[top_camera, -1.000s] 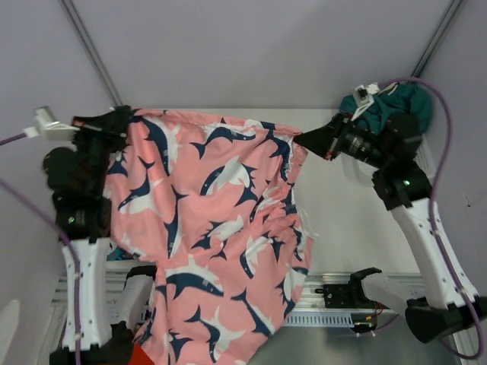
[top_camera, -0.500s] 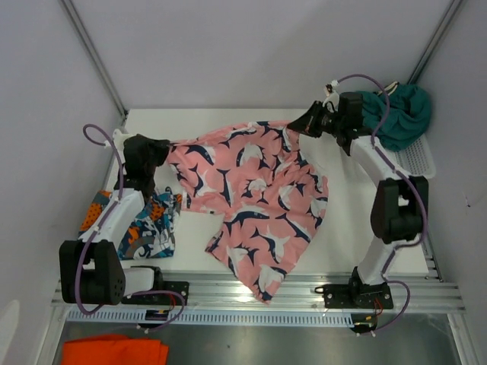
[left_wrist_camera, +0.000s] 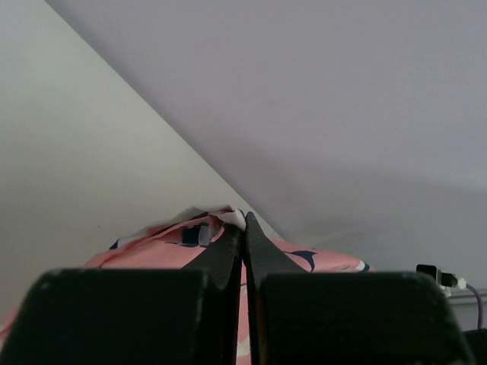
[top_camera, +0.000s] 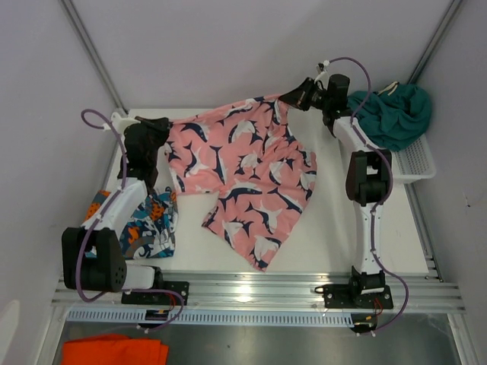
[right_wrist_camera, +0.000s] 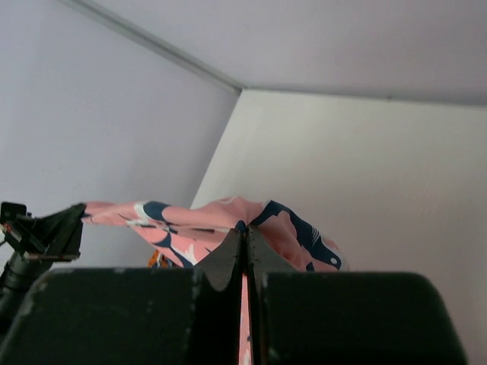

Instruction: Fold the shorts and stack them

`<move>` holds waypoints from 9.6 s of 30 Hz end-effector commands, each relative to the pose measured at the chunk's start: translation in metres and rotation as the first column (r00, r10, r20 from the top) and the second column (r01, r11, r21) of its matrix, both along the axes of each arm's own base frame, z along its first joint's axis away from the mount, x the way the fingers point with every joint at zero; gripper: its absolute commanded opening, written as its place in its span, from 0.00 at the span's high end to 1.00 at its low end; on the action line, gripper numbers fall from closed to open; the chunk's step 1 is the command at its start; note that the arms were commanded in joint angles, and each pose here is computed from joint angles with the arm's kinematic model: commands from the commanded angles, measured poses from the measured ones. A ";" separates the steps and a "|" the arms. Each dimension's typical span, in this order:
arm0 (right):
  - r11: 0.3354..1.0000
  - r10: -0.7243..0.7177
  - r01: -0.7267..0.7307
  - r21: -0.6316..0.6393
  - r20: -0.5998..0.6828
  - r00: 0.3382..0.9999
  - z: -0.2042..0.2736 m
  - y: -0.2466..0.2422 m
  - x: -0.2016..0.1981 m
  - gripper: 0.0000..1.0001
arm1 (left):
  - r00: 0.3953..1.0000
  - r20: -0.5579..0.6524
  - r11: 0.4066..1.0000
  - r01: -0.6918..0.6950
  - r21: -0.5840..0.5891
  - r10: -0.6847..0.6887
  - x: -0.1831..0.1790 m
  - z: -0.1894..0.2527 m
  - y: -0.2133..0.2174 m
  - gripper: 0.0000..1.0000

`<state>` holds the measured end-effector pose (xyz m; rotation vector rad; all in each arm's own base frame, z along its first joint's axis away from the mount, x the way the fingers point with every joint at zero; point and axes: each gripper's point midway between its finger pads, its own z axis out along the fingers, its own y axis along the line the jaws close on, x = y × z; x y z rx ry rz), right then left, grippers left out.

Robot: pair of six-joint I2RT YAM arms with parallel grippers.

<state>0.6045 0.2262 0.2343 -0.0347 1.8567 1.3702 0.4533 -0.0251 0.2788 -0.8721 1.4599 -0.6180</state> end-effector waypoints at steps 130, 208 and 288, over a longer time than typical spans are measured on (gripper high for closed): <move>0.212 -0.194 0.651 -0.728 0.622 0.759 -0.090 -0.146 -0.284 1.00 | 0.514 -0.629 0.543 0.823 0.170 -0.583 -0.241 -0.190 -0.212 0.13; 0.245 0.126 0.561 -0.791 0.600 0.790 -0.058 -0.065 -0.319 1.00 | 0.717 -0.450 0.819 0.570 -0.062 -0.533 -0.053 -0.087 -0.075 1.00; -0.226 0.736 0.144 -0.963 -0.073 0.673 -0.185 -0.041 -0.432 0.49 | 0.643 -0.688 0.916 0.395 -0.078 -0.336 -0.205 -0.192 -0.023 0.89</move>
